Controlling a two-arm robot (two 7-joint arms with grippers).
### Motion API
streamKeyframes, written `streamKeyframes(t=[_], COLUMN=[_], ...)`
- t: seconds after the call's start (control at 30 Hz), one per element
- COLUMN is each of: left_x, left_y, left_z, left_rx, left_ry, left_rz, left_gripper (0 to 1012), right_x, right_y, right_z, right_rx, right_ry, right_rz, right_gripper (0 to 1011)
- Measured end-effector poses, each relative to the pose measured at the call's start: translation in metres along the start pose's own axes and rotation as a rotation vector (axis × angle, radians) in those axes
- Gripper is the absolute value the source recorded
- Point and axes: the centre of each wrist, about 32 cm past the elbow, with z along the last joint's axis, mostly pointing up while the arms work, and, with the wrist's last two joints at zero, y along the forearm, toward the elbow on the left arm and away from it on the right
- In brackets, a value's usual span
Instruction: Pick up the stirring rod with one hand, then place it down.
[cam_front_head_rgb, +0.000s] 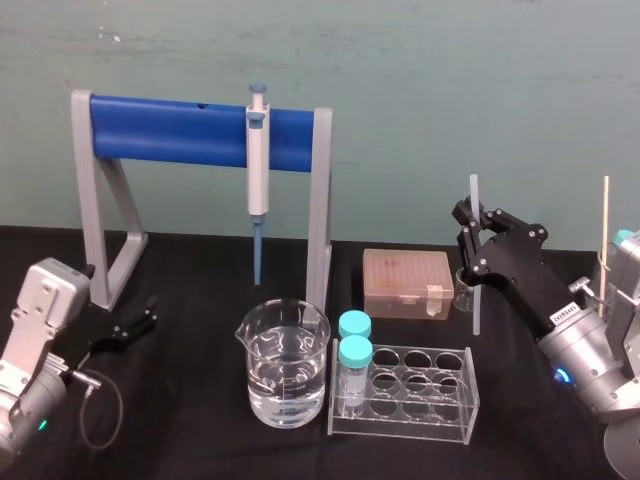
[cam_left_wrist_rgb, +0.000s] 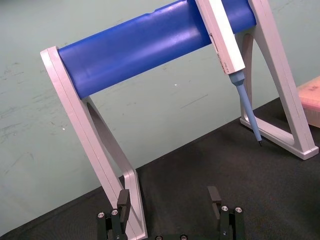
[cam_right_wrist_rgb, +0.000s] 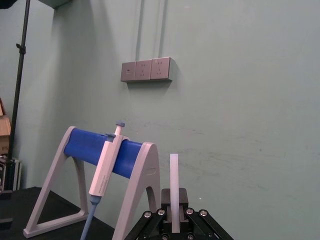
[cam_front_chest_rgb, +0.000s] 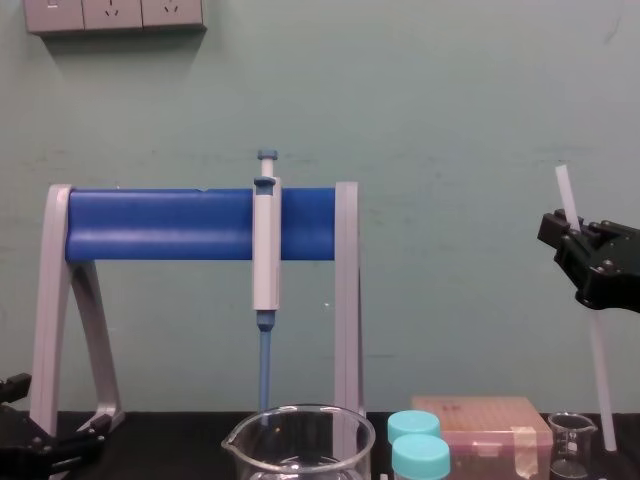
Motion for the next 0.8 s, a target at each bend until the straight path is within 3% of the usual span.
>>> streamKeyframes(t=[0.8], left_x=[0.0], left_y=[0.0], left_z=[0.0], left_rx=[0.0], left_ry=[0.0], left_rz=[0.0], left_gripper=[1000], right_x=[0.0003], right_y=[0.0003], right_z=[-0.0002], right_rx=[0.002], right_ry=[0.0], right_rz=[0.001], right_gripper=[72])
